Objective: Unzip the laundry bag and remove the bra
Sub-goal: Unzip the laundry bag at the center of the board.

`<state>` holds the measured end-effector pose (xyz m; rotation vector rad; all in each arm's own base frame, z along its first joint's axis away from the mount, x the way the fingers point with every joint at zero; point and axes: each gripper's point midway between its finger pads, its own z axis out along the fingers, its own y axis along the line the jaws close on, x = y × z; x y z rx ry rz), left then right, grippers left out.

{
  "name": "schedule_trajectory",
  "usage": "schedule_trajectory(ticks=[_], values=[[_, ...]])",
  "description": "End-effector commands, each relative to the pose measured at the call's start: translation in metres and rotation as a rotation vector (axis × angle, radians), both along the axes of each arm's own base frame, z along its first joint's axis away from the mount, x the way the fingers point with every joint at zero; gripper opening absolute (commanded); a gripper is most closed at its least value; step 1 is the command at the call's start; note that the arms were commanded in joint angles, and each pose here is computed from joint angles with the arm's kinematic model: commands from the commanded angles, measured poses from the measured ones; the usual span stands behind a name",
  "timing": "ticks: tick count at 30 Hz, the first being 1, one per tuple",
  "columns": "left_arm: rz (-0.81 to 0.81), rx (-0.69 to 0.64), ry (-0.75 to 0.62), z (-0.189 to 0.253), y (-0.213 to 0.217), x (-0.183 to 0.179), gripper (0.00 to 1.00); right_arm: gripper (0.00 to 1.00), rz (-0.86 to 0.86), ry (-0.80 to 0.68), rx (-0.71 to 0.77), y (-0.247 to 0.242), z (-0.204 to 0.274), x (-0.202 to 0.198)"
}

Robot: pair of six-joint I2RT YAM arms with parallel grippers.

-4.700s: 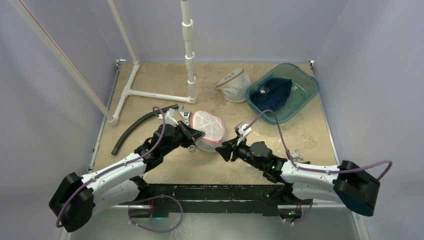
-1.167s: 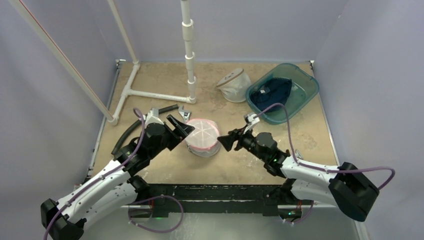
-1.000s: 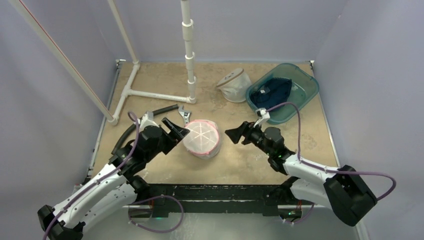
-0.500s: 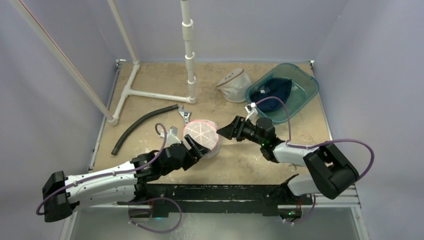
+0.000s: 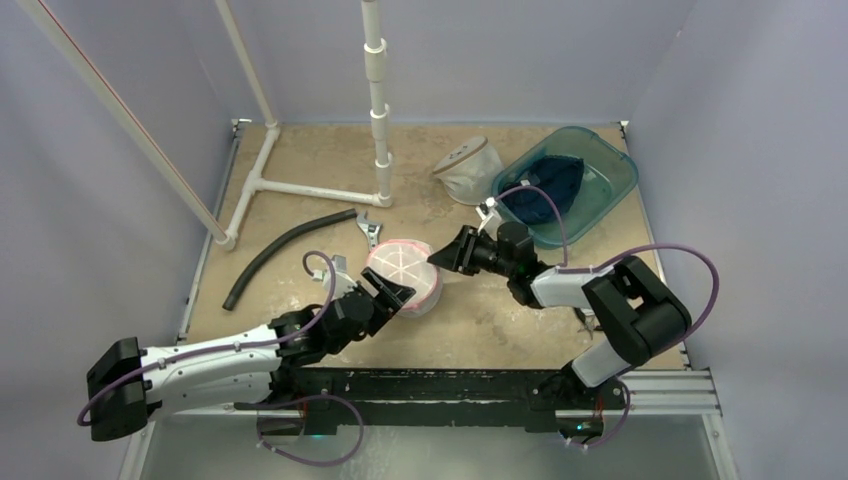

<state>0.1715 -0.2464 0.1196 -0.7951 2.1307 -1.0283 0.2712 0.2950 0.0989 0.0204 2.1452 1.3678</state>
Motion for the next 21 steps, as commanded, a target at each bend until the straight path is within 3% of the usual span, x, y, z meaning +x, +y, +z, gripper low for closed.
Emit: schedule_trajectory(ticks=[1, 9, 21], values=[[0.028, -0.028, -0.048, 0.002, -0.001, 0.009, 0.73, 0.37, 0.048, -0.013, 0.054, 0.009, 0.021, -0.002], [-0.029, -0.076, -0.054, -0.001, -0.007, 0.013, 0.72, 0.00, 0.038, 0.004, 0.136, -0.002, 0.043, -0.025], [-0.068, -0.139, -0.115, 0.002, -0.012, 0.011, 0.76, 0.00, -0.187, 0.113, 0.254, -0.038, 0.046, -0.041]])
